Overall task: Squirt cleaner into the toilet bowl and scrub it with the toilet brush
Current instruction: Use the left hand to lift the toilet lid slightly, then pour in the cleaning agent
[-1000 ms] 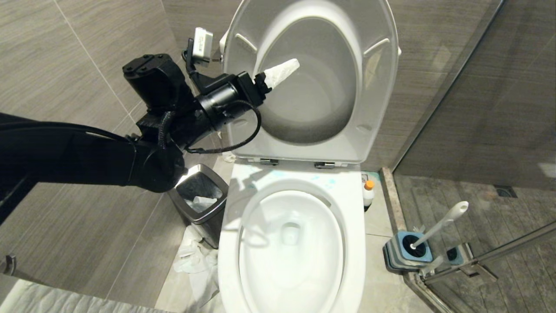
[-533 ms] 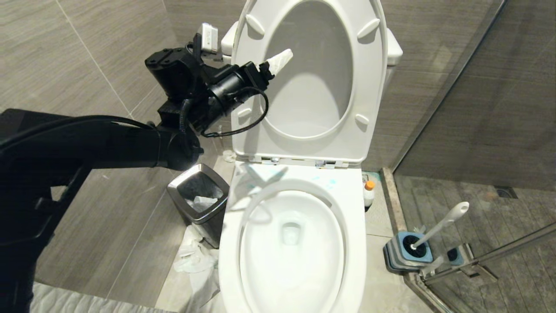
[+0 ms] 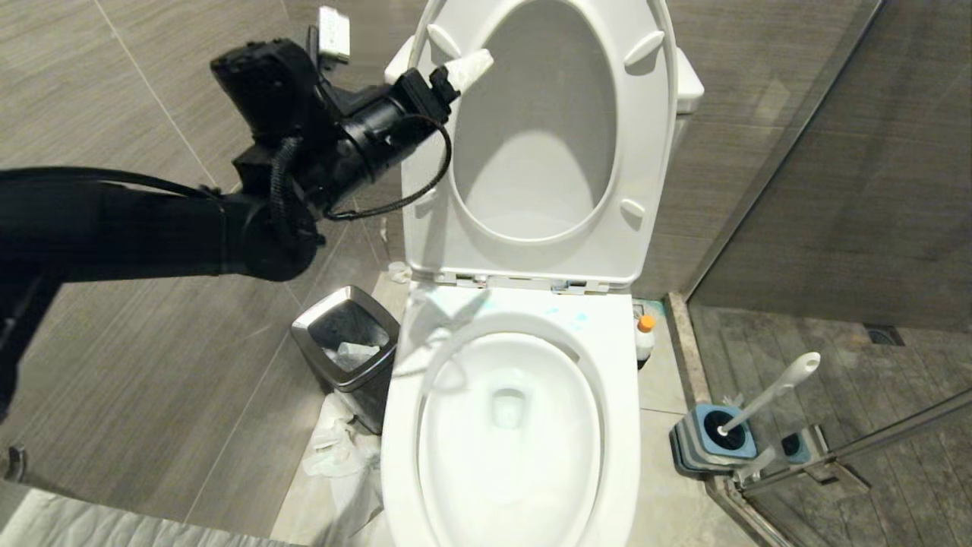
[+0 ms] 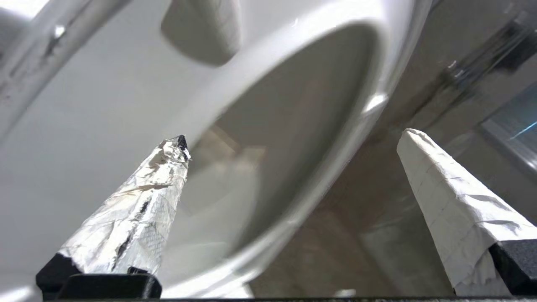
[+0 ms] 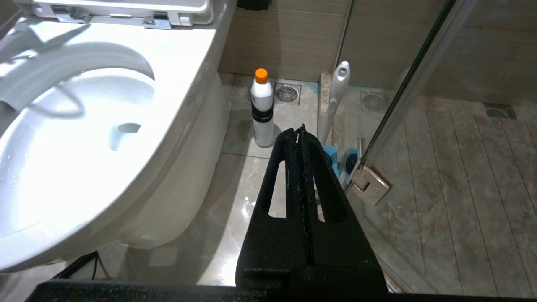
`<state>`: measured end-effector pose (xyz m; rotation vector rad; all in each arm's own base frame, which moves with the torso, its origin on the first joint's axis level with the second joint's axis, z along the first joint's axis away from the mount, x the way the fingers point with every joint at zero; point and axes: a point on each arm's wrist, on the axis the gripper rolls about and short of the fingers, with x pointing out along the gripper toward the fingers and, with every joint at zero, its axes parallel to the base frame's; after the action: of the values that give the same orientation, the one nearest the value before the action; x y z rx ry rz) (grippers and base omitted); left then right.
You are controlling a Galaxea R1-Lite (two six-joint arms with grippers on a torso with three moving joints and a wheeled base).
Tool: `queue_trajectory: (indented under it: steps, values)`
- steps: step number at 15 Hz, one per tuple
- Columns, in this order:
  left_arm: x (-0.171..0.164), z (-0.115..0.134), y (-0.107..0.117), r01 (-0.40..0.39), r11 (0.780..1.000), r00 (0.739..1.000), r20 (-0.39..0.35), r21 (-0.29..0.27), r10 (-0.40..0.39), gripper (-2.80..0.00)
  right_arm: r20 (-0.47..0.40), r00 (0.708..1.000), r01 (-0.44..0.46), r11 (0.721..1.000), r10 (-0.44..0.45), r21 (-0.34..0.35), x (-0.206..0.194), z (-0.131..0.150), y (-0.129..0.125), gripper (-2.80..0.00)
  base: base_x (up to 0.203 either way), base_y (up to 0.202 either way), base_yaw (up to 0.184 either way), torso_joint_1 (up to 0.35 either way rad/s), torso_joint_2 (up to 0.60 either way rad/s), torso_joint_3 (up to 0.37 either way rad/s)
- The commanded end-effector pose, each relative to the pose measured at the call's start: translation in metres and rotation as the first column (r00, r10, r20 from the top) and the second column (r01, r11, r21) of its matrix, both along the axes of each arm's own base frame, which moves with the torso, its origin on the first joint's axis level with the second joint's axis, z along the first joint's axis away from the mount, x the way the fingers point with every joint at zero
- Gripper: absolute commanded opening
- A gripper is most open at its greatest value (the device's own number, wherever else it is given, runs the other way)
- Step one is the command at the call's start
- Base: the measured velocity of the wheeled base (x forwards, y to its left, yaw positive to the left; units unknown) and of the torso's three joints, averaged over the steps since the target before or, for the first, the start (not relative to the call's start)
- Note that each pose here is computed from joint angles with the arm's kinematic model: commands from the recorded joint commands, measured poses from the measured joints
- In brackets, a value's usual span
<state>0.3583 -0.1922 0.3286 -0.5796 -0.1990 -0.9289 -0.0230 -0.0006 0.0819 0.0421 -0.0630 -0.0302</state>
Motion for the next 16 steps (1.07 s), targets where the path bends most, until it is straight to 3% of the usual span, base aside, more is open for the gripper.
queue_trajectory:
  steps: [1,2,4,6,8,10,12,14,16]
  values:
    - [-0.078,0.06,0.017,0.131,0.984,0.988,-0.062,-0.118,-0.139,0.0,-0.025,1.0,0.001,1.0,-0.001,0.0,0.002,-0.007,0.0,-2.8,0.0,0.0,0.0,0.0,0.0,0.0]
    - [-0.106,0.074,0.023,0.187,0.968,0.965,-0.152,-0.165,-0.212,0.0,-0.026,1.0,0.001,1.0,-0.001,0.0,0.002,-0.007,0.0,-2.8,0.0,0.0,0.0,0.0,0.0,0.0]
    - [-0.156,0.089,0.037,0.263,0.934,0.891,-0.31,-0.243,-0.331,0.0,-0.026,1.0,0.001,1.0,-0.001,0.0,0.002,-0.007,0.0,-2.8,0.0,0.0,0.0,0.0,0.0,0.0]
    - [-0.192,0.093,0.054,0.285,0.923,0.836,-0.404,-0.258,-0.371,0.0,-0.026,1.0,0.001,1.0,-0.001,0.0,0.002,-0.007,0.0,-2.8,0.0,0.0,0.0,0.0,0.0,0.0]
    - [-0.221,0.093,0.074,0.275,0.936,0.815,-0.462,-0.221,-0.349,0.0,-0.025,1.0,0.0,1.0,0.0,0.0,0.002,-0.007,0.0,-2.8,0.0,0.0,0.0,0.0,0.0,0.0]
    - [-0.243,0.092,0.092,0.25,0.958,0.848,-0.446,-0.143,-0.287,0.0,-0.024,1.0,0.001,1.0,-0.001,0.0,0.002,-0.007,0.0,-2.8,0.0,0.0,0.0,0.0,0.0,0.0]
    - [-0.26,0.085,0.107,0.206,0.978,0.901,-0.396,0.026,-0.179,0.0,-0.025,1.0,0.001,1.0,-0.001,0.0,0.002,-0.007,0.0,-2.8,0.0,0.0,0.0,0.0,0.0,0.0]
    - [-0.278,0.078,0.124,0.109,0.978,0.939,-0.342,0.175,-0.043,0.0,-0.025,1.0,0.0,1.0,0.0,0.0,0.002,-0.007,0.0,-2.8,0.0,0.0,0.0,0.0,0.0,0.0]
    - [-0.292,0.077,0.137,-0.032,0.966,0.96,-0.263,0.255,0.101,0.0,-0.026,1.0,0.001,1.0,-0.001,-0.001,0.002,-0.007,0.0,-2.8,0.0,0.0,0.0,0.0,0.0,0.0]
